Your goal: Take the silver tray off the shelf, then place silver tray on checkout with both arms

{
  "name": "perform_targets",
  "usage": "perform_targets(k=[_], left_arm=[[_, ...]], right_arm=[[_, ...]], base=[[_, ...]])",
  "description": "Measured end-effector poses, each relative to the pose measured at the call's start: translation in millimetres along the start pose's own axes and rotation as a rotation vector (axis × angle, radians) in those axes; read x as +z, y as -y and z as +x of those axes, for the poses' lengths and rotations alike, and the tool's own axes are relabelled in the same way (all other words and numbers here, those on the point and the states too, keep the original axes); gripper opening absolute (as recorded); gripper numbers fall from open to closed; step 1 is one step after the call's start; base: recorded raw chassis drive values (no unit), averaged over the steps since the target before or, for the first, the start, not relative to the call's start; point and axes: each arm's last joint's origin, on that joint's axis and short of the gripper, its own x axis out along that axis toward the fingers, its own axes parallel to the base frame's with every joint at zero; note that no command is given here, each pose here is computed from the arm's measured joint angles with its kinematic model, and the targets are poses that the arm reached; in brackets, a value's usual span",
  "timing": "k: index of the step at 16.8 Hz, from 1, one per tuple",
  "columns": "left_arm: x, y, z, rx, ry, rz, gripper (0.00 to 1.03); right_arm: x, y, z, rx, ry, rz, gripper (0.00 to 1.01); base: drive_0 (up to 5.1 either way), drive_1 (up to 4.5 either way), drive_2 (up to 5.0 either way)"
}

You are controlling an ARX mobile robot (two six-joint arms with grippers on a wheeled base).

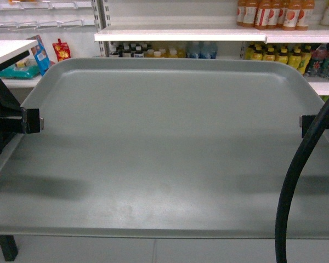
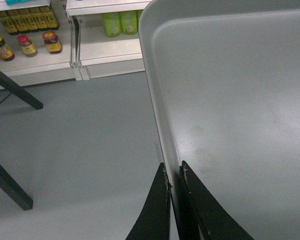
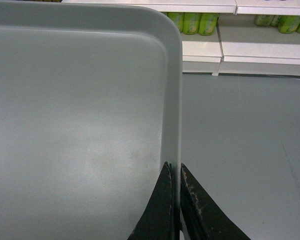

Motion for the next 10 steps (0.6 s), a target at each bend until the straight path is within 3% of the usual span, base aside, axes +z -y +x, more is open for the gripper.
perform_targets(k=[10], left_arm=[[-0.2,0.5,0.0,-0.003,-0.002,0.001,0.04]], right_arm=[[-1.2,0.4,0.1,-0.002,-0.012,-0.002,0.03]], base=[[0.0,-4.26,4.3]])
